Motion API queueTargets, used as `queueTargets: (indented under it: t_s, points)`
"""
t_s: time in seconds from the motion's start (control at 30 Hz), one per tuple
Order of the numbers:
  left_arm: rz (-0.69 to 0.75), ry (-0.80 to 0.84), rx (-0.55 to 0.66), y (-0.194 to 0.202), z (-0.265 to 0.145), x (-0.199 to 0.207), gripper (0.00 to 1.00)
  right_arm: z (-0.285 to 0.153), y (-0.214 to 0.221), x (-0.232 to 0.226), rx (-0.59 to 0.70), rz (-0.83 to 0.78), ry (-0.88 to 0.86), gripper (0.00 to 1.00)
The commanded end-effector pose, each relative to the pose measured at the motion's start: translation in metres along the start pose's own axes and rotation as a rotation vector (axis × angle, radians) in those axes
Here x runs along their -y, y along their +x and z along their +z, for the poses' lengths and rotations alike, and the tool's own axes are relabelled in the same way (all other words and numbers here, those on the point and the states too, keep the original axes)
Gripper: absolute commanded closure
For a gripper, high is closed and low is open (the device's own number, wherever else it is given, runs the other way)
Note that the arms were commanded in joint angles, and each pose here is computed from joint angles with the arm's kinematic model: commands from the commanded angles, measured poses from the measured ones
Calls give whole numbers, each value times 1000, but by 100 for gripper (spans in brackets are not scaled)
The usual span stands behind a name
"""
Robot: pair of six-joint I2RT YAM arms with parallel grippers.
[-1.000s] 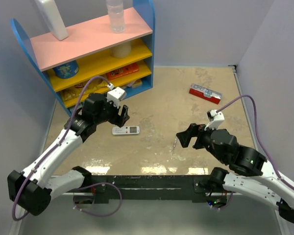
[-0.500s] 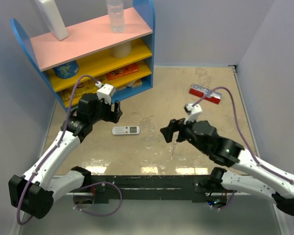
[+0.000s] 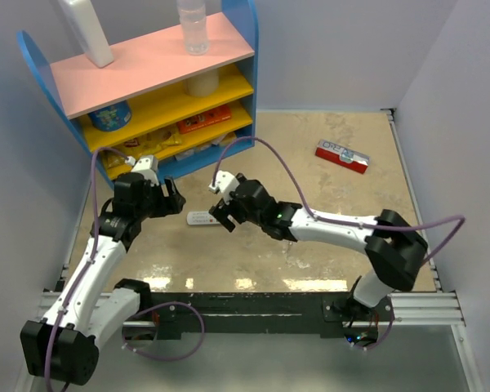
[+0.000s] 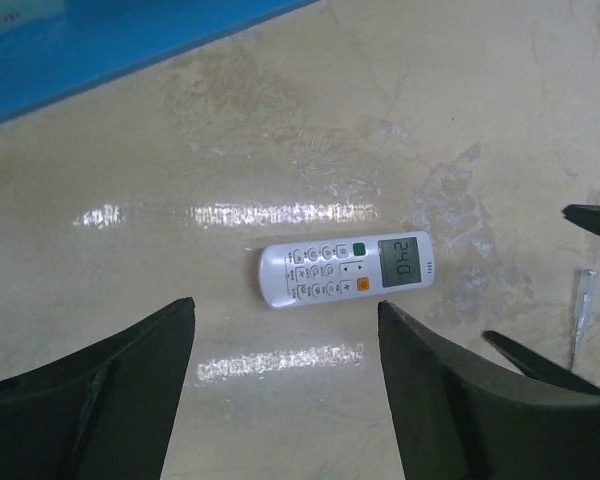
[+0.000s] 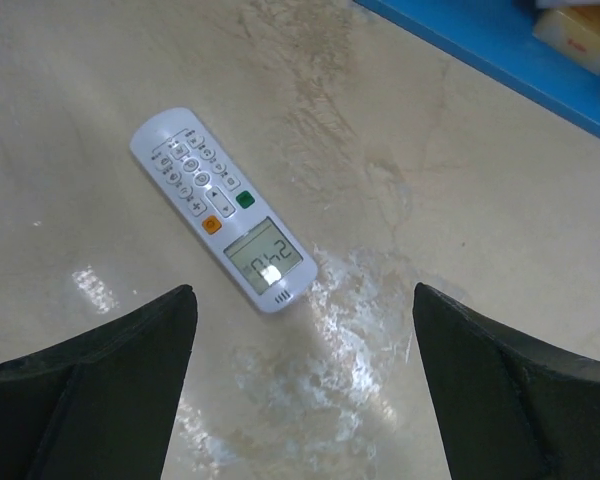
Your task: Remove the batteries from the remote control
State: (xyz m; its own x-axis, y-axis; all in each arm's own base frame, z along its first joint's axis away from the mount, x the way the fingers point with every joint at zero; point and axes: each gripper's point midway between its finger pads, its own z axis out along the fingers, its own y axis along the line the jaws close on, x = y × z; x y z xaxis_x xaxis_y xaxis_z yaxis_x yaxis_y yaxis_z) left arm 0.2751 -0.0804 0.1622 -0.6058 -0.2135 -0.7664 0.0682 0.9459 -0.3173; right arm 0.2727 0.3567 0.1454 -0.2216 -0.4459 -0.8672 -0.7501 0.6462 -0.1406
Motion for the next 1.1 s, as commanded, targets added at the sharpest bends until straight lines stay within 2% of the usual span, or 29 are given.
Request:
queueTargets:
  t_s: [0.0, 0.1, 0.27, 0.4, 0.7, 0.73, 0.8, 0.9, 1.07]
  points:
    - [-142, -50, -4, 3, 0, -7, 22, 30, -31, -12, 114, -290, -86, 10]
    - [-200, -63, -7, 2, 2, -9, 24, 40, -34, -30, 137, -389, -189, 11]
    - [-176, -53, -77, 15, 9, -12, 27, 68, -1, -52, 44, -474, -321, 21]
    - [-184, -28, -95, 20, 13, -9, 28, 79, 4, -53, 30, -524, -325, 21]
    - [-194, -90, -79, 25, 13, -21, 29, 91, 25, -55, -43, -554, -352, 23]
    - [-197, -91, -77, 25, 13, -21, 29, 93, 27, -53, -50, -558, -340, 24]
    - [-198, -94, -77, 25, 12, -22, 29, 100, 31, -46, -74, -582, -301, 34]
    - [-199, -102, -87, 26, 12, -23, 30, 105, 39, -36, -122, -609, -256, 40]
    - [-201, -109, -102, 29, 14, -24, 31, 101, 47, -35, -137, -618, -260, 40]
